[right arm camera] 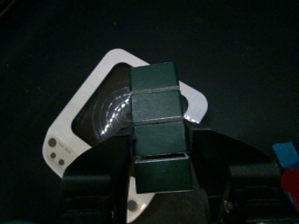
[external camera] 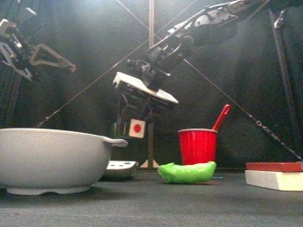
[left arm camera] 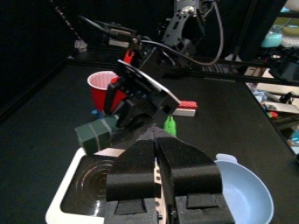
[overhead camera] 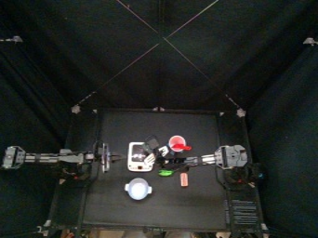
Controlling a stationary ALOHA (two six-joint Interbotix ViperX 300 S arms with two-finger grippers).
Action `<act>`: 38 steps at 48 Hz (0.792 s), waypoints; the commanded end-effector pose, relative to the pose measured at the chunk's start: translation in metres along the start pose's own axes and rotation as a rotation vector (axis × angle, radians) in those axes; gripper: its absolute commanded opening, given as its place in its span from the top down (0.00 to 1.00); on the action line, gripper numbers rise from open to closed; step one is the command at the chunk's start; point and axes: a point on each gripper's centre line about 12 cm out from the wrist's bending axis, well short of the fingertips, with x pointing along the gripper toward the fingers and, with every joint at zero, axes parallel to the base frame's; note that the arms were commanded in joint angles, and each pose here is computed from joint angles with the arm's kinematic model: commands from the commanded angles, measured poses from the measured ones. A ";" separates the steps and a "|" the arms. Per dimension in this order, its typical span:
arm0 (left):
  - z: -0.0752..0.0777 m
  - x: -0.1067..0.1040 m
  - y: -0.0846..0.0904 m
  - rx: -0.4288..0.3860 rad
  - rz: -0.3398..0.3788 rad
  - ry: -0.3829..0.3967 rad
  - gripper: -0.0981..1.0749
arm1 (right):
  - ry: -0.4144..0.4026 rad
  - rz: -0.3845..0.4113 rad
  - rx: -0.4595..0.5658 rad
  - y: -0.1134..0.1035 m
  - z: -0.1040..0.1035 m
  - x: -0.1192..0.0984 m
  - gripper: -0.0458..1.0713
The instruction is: Place green sushi below peas
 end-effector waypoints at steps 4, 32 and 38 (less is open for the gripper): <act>0.006 0.001 0.001 -0.002 0.005 -0.020 0.64 | -0.025 0.106 0.001 0.002 0.010 -0.040 0.50; 0.005 0.001 0.001 -0.001 0.006 -0.019 0.64 | 0.064 0.461 -0.337 0.009 -0.079 -0.094 0.50; 0.004 0.001 0.001 -0.002 0.006 -0.017 0.64 | 0.072 0.498 -0.409 0.011 -0.098 -0.108 0.50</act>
